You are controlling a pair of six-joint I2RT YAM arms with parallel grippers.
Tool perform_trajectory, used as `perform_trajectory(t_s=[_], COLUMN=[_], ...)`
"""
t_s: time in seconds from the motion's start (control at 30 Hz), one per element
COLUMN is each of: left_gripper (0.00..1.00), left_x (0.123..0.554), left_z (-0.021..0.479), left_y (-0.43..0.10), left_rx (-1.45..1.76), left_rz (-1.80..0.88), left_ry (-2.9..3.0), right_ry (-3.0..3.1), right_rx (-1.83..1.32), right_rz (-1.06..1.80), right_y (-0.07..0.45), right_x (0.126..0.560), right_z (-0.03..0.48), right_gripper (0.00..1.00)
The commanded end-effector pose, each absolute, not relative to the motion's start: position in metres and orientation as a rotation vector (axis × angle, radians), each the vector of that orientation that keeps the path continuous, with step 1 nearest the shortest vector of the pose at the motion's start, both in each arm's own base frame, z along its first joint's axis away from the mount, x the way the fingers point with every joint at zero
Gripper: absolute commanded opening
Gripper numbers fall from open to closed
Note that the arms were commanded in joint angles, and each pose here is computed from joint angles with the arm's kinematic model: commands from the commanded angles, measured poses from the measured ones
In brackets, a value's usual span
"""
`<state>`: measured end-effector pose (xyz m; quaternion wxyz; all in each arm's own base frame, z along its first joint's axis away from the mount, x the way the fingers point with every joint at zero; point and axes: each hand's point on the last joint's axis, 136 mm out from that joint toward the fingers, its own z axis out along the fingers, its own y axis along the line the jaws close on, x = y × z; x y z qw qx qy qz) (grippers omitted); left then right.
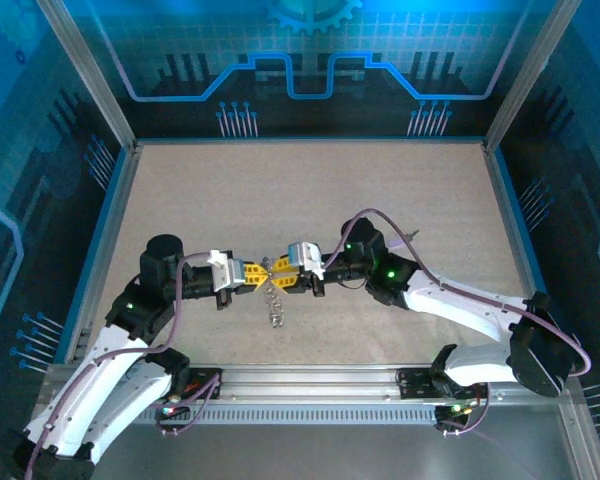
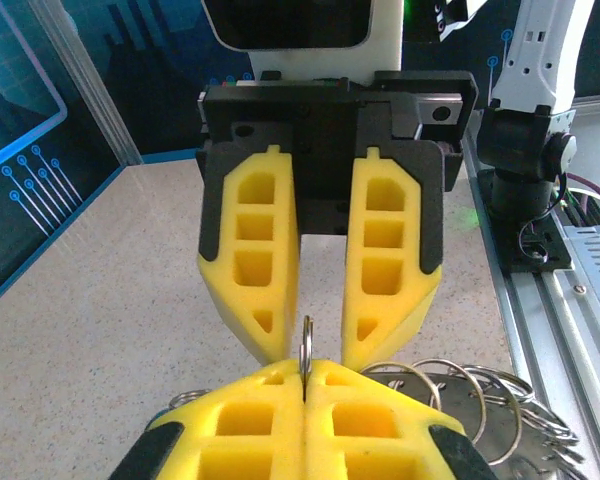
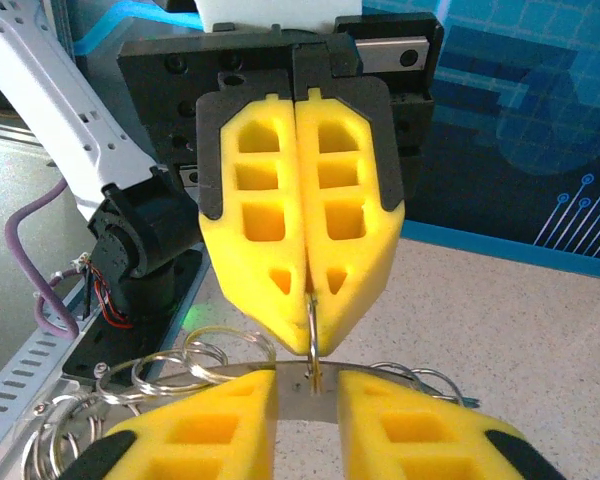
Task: Put the keys on the keyring
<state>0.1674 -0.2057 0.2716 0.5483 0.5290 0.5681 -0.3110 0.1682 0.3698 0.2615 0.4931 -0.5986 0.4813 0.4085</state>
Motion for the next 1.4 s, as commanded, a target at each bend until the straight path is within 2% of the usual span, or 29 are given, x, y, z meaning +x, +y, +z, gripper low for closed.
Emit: perform_trajectory(t_s=[0.0, 0.43, 0.6, 0.67, 0.7, 0.73, 0.77, 0.83, 0.93, 1.03, 1.37], left_gripper=[0.0, 0.0, 0.0, 0.0, 0.07, 0.28, 0.42, 0.59, 0.72, 0.78, 0.79], left_x=[0.16, 0.162, 0.164, 0.165, 0.166, 0.168, 0.169, 0.169, 0.169, 0.168, 0.175], left_z=[0.282, 0.276, 0.279, 0.278, 0.278, 0.278, 0.279, 0.281, 0.278, 0.279, 0.288], left_y=[-0.21, -0.211, -0.212, -0.212, -0.212, -0.212, -0.211, -0.21, -0.208, -0.207, -0.212], left_rx=[1.274, 1.275, 1.265, 1.265, 1.26, 1.25, 1.239, 1.235, 1.251, 1.266, 1.304], left_rz=[-0.758, -0.771, -0.787, -0.785, -0.782, -0.778, -0.774, -0.765, -0.723, -0.715, -0.723], left_ry=[1.262, 1.283, 1.284, 1.282, 1.286, 1.294, 1.302, 1.308, 1.302, 1.304, 1.302], right_ry=[1.139, 1.117, 1.12, 1.117, 1.116, 1.121, 1.124, 1.128, 1.072, 1.027, 0.862], right_rx=[-1.452, -1.437, -1.437, -1.44, -1.433, -1.417, -1.399, -1.38, -1.406, -1.397, -1.465], right_rz=[0.981, 0.971, 0.976, 0.963, 0.948, 0.92, 0.889, 0.814, 0.679, 0.541, 0.344], right_y=[0.376, 0.377, 0.378, 0.378, 0.377, 0.375, 0.373, 0.367, 0.355, 0.339, 0.306], right_x=[0.166, 0.167, 0.168, 0.168, 0.169, 0.172, 0.176, 0.183, 0.184, 0.19, 0.168], right_z=[0.266, 0.266, 0.263, 0.261, 0.261, 0.26, 0.259, 0.257, 0.252, 0.25, 0.265], right_gripper=[0.19, 0.16, 0.01, 0.0, 0.0, 0.0, 0.0, 0.0, 0.0, 0.0, 0.0])
